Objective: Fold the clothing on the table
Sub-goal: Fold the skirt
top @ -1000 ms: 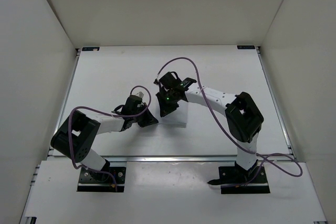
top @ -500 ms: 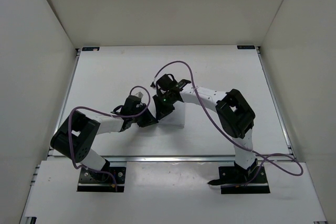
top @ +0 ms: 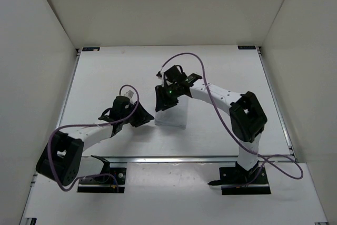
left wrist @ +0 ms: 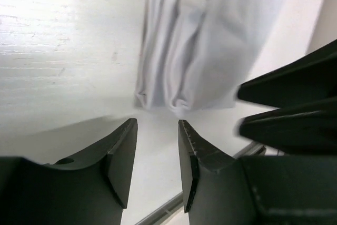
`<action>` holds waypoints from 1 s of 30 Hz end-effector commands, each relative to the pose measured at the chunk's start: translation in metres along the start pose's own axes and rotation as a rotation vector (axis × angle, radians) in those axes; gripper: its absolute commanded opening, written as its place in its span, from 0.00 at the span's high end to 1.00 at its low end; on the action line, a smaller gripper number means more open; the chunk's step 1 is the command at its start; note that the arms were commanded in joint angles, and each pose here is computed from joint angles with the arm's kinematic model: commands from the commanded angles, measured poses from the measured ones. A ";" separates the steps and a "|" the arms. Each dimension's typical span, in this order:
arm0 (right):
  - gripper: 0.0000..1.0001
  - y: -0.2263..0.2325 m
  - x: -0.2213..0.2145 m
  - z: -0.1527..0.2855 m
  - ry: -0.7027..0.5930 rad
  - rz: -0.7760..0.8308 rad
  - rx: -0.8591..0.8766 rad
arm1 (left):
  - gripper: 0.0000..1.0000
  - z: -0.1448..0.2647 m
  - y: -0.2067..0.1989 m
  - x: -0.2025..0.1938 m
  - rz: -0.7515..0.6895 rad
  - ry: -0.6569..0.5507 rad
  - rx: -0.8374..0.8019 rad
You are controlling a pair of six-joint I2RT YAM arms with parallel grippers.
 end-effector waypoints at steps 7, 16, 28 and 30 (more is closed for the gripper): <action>0.60 0.012 0.014 0.080 -0.270 -0.044 0.093 | 0.51 0.023 -0.012 0.017 -0.082 -0.017 -0.001; 0.81 -0.022 0.006 0.073 -0.302 -0.135 -0.004 | 0.51 0.002 -0.043 0.082 -0.215 -0.030 0.060; 0.89 -0.059 -0.003 0.023 -0.213 -0.222 -0.103 | 0.49 -0.058 -0.066 0.098 -0.288 0.089 0.101; 0.90 -0.064 -0.007 0.013 -0.196 -0.232 -0.131 | 0.47 -0.069 -0.070 0.097 -0.302 0.111 0.115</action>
Point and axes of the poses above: each gripper's point midway between its finger pads, its own z axis back along the fingers, its own y axis along the line the jaws close on, x = y × z, the point moved 9 cm from there along z, back along the fingers, and after that the axes turned 6 degrees about -z, right-handed, at the moved point
